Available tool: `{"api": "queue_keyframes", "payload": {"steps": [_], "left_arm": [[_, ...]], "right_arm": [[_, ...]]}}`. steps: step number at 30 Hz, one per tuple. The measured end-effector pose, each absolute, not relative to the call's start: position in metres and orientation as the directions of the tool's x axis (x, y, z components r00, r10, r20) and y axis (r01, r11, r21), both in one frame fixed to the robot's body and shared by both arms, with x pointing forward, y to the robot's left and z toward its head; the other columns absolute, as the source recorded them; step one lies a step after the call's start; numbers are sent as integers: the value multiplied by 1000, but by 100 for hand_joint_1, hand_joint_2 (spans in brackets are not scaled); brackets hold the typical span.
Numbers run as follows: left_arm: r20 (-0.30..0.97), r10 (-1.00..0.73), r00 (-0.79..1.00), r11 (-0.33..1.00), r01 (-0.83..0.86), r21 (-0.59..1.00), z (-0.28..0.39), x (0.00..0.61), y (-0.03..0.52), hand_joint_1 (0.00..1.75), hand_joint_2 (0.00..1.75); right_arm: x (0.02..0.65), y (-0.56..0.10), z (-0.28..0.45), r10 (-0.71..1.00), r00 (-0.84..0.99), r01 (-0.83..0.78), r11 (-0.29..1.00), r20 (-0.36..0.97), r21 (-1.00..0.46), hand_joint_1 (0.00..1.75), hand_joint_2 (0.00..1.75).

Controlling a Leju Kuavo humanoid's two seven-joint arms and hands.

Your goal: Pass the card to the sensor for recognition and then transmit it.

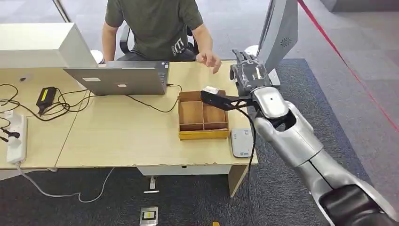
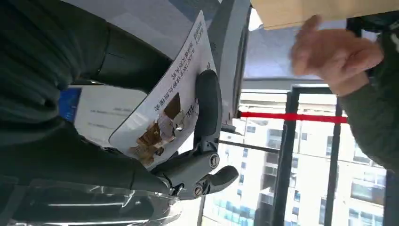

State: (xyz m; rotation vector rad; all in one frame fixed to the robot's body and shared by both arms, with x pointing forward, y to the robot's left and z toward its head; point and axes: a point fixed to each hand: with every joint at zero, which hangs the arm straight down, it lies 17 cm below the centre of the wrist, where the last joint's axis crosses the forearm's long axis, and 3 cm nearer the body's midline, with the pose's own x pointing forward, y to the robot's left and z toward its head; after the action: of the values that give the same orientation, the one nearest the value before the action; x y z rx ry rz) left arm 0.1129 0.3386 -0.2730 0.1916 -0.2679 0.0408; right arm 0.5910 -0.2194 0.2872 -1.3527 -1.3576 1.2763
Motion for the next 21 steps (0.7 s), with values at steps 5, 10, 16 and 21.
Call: {"api": "queue_keyframes", "payload": {"steps": [5, 10, 16, 21], "left_arm": [[268, 4, 963, 981, -56, 186, -273, 114, 338, 0, 0], [261, 13, 965, 983, -61, 176, -273, 113, 337, 0, 0], [233, 65, 970, 979, -107, 175, -274, 108, 338, 0, 0], [223, 82, 971, 976, -124, 181, -275, 105, 340, 0, 0]], "right_arm": [[593, -157, 296, 976, -200, 173, -45, -80, -984, 175, 175], [595, -126, 292, 968, -240, 152, -42, -78, -987, 175, 175], [595, -82, 293, 947, -314, 156, -22, -71, -988, 175, 175], [592, -60, 286, 935, -346, 139, -27, -74, -990, 175, 175]]}}
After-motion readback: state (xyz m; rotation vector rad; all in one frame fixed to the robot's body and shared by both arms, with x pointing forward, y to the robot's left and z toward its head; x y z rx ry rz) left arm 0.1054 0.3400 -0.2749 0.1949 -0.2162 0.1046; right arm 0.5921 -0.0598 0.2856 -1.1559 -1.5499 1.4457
